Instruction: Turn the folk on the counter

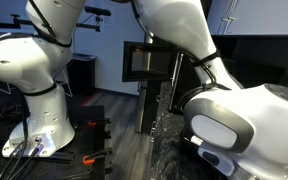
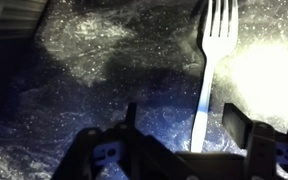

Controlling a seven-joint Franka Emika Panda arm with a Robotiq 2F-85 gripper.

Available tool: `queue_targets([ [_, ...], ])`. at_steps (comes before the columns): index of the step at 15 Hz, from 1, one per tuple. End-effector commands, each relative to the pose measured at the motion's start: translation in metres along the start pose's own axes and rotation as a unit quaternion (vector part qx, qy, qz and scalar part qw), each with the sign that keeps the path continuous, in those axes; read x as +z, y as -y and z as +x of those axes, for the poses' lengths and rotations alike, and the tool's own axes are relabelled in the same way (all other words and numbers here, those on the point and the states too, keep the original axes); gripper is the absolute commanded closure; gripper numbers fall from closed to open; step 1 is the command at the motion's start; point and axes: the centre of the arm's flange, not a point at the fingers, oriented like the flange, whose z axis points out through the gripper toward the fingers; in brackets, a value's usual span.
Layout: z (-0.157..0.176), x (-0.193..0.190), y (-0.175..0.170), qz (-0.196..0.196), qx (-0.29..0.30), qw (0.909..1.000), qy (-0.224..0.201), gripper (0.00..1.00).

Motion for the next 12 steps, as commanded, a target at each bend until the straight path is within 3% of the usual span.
queue_targets([
  [1, 0.018, -0.022, -0.016, 0.000, -0.012, 0.9997, 0.022, 0.00],
  [9, 0.033, -0.033, -0.031, 0.002, -0.041, 0.9985, 0.035, 0.00],
  [10, 0.018, -0.021, -0.021, -0.002, -0.032, 0.9993, 0.020, 0.00],
  [12, 0.022, -0.023, -0.023, -0.002, -0.033, 0.9992, 0.022, 0.00],
])
